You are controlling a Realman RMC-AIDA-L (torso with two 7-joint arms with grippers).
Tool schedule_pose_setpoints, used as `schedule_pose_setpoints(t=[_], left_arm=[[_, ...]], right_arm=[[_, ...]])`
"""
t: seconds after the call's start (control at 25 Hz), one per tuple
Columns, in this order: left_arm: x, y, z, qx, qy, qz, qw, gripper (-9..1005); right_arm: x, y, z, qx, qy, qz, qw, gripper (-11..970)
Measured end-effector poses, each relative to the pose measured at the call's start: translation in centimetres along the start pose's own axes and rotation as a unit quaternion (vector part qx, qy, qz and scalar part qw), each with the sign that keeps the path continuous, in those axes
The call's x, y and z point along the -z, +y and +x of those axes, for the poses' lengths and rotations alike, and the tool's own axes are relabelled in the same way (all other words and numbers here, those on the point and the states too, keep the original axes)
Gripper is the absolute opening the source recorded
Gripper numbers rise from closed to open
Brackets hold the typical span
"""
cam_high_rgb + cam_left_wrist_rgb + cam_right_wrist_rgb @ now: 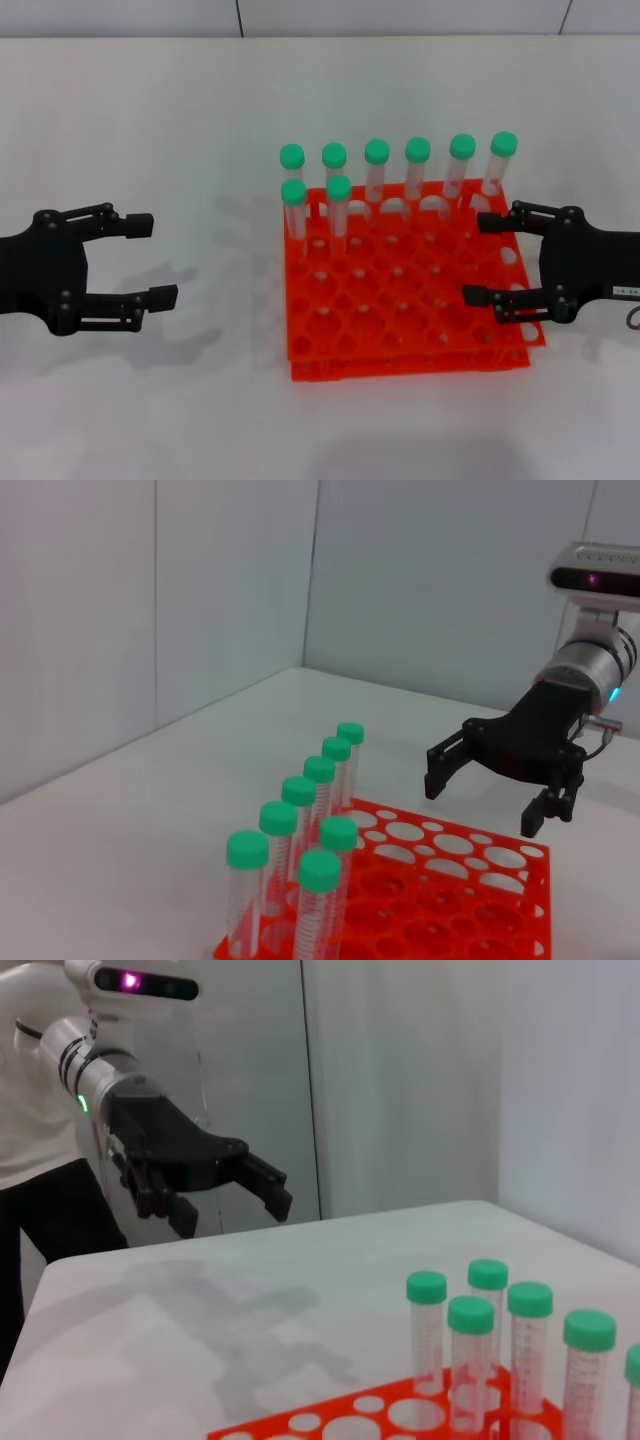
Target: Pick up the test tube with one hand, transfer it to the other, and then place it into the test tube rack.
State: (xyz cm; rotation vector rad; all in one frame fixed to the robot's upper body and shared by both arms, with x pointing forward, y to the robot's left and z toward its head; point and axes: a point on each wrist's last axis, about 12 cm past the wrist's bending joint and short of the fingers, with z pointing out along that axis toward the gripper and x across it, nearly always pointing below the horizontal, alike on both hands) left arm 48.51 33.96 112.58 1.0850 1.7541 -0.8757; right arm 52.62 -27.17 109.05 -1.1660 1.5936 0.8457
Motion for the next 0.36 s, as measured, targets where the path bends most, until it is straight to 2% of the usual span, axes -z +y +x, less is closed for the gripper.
schedule_pose_setpoints(t=[0.36], left_arm=[[-0.29, 0.45, -0.6, 0.003, -0.001, 0.001, 1.0, 882]], right_arm=[[0.31, -0.23, -0.14, 0.003, 0.009, -0.004, 1.0, 877]])
